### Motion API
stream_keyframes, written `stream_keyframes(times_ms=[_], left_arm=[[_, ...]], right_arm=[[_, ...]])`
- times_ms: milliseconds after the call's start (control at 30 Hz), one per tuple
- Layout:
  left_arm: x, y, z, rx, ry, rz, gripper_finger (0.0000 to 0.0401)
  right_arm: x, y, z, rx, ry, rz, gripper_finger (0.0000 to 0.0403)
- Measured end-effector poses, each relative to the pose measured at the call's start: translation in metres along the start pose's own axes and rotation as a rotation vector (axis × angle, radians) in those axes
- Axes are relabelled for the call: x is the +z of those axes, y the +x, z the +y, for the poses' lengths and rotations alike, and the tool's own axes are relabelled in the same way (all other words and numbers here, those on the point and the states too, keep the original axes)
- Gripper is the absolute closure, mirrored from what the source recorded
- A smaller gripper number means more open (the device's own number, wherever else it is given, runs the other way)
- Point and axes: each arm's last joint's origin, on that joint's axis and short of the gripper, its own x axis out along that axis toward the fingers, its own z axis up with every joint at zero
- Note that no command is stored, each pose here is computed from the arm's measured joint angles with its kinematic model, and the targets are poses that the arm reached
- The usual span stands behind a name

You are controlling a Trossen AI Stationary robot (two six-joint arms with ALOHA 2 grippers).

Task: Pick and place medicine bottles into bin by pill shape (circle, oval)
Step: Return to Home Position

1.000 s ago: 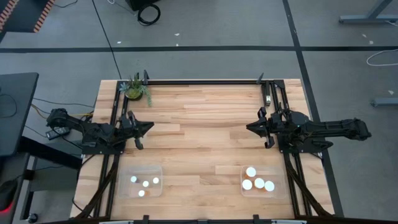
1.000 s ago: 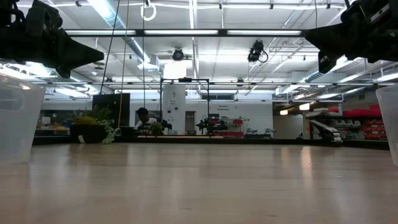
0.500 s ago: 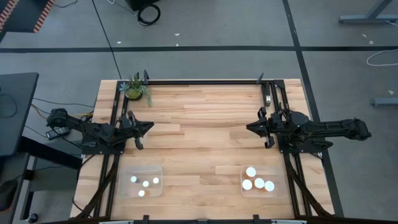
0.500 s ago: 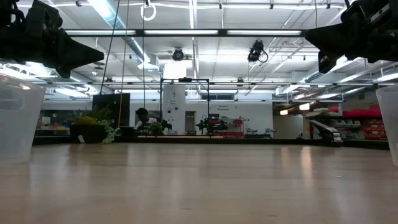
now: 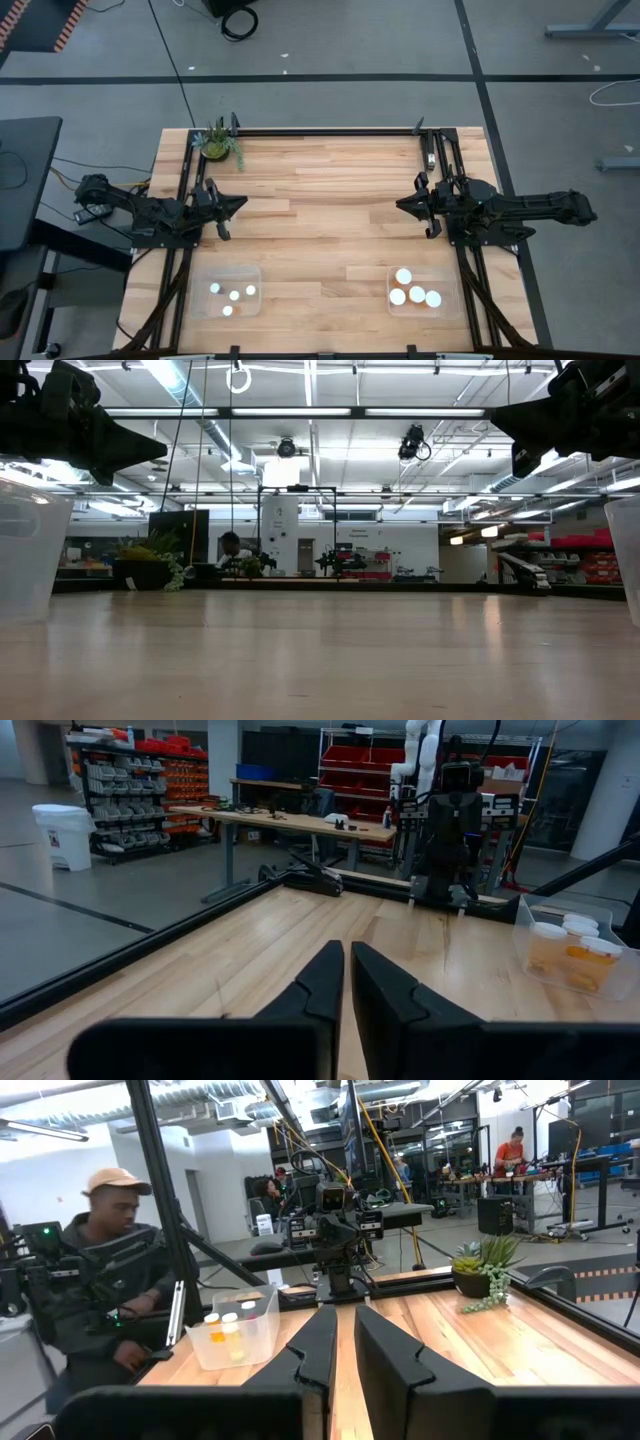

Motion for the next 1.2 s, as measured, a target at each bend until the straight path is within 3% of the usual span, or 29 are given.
stream_keyframes(times_ms=[1200], left_arm=[[0.0, 0.0, 0.0, 0.0, 0.0, 0.0, 0.0364]], right_arm=[[0.0, 0.0, 0.0, 0.0, -0.001, 0.0, 0.0356]])
